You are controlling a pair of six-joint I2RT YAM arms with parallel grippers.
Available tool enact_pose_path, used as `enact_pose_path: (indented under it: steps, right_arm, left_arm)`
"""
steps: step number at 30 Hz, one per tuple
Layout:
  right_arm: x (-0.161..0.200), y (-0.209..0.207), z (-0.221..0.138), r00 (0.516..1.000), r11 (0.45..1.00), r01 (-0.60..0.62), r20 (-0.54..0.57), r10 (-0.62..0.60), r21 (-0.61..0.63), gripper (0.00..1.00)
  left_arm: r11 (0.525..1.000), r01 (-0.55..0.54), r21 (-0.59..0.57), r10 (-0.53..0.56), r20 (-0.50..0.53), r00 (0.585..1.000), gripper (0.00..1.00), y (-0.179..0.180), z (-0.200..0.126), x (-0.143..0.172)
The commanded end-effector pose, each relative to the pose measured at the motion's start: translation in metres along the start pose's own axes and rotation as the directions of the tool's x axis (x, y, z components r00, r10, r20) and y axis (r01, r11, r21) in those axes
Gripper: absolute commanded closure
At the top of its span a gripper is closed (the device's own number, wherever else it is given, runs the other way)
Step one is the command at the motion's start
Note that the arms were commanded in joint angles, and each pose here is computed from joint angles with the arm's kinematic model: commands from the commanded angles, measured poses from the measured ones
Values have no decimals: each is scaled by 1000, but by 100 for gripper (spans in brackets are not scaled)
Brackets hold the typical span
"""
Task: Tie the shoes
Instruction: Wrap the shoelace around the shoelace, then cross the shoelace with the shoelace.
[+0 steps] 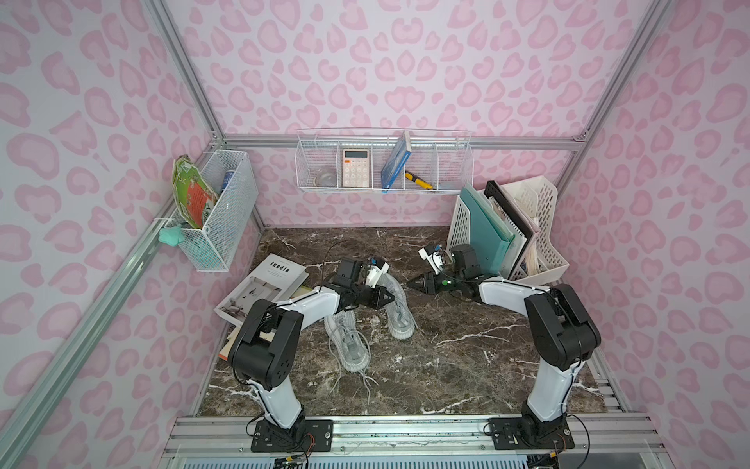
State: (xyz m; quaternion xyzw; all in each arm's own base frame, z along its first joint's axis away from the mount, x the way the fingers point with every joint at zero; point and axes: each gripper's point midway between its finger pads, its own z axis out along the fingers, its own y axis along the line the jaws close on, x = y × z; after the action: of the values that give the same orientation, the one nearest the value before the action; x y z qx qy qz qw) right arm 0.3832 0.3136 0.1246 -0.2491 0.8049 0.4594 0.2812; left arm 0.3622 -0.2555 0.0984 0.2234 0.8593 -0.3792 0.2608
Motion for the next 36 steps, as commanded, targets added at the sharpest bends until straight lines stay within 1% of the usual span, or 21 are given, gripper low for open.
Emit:
enact_pose_path:
  steps: [1, 6, 9, 14, 17, 26, 36]
  right_arm:
    - [3, -28, 11, 999, 985, 28, -32, -23, 169, 67]
    - [11, -34, 31, 997, 987, 39, -78, -27, 159, 69]
    - [22, -22, 39, 992, 996, 47, -117, -38, 74, 71]
    - [29, 1, 30, 992, 997, 41, -115, -48, -60, 72]
    - [32, 12, 28, 990, 992, 41, -127, -56, -118, 72]
    - [39, 23, 30, 988, 983, 26, -148, -54, -180, 71]
    - [45, 28, 33, 983, 981, 32, -172, -66, -194, 68]
  left_arm:
    - [999, -41, 14, 40, 15, 999, 100, -4, -1, -5]
    - [999, -39, 15, 39, 11, 999, 100, -5, 0, -4]
    - [999, -36, 9, 36, 10, 999, 100, -4, 0, -4]
    - [999, -33, 5, 33, 6, 999, 100, -2, 1, -2]
    - [999, -32, 4, 32, 7, 999, 100, -2, 1, -2]
    - [1000, -30, 6, 30, 4, 1000, 100, -2, 2, -3]
    - [999, -32, 6, 32, 1, 999, 100, -4, 3, -3]
